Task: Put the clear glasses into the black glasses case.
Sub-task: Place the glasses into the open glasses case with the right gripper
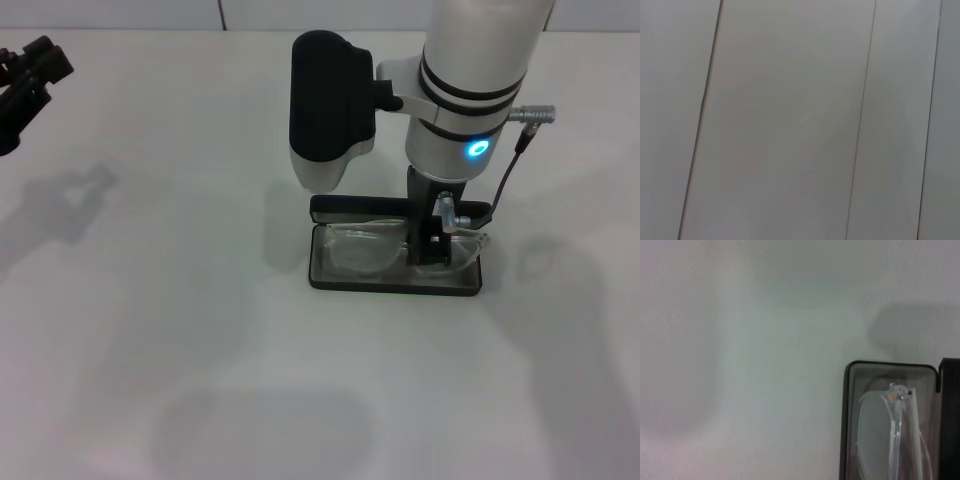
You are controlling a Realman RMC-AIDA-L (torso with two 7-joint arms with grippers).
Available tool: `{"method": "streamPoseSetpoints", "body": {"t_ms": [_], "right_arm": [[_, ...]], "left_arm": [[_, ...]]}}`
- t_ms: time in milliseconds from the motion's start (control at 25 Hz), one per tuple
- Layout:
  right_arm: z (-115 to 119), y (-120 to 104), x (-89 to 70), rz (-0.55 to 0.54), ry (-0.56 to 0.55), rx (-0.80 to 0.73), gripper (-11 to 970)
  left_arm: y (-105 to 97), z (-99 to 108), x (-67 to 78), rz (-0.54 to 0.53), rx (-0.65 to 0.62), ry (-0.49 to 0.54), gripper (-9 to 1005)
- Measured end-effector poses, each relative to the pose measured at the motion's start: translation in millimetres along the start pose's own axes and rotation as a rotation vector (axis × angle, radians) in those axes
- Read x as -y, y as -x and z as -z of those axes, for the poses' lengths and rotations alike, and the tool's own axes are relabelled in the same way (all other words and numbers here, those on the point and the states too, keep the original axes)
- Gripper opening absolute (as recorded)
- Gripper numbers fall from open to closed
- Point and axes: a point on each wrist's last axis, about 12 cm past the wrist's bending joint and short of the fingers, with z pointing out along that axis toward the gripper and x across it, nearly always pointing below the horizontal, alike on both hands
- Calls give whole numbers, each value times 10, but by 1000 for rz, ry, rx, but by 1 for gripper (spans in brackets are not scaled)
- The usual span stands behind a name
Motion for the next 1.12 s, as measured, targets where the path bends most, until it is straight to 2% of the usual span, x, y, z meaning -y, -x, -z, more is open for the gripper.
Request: {"method": "streamPoseSetpoints", "body": {"t_ms": [1120], "right_arm": [[-50, -55, 12, -13, 14, -4, 143]], "left_arm": [[-9, 4, 5, 2, -3, -1, 180]]}}
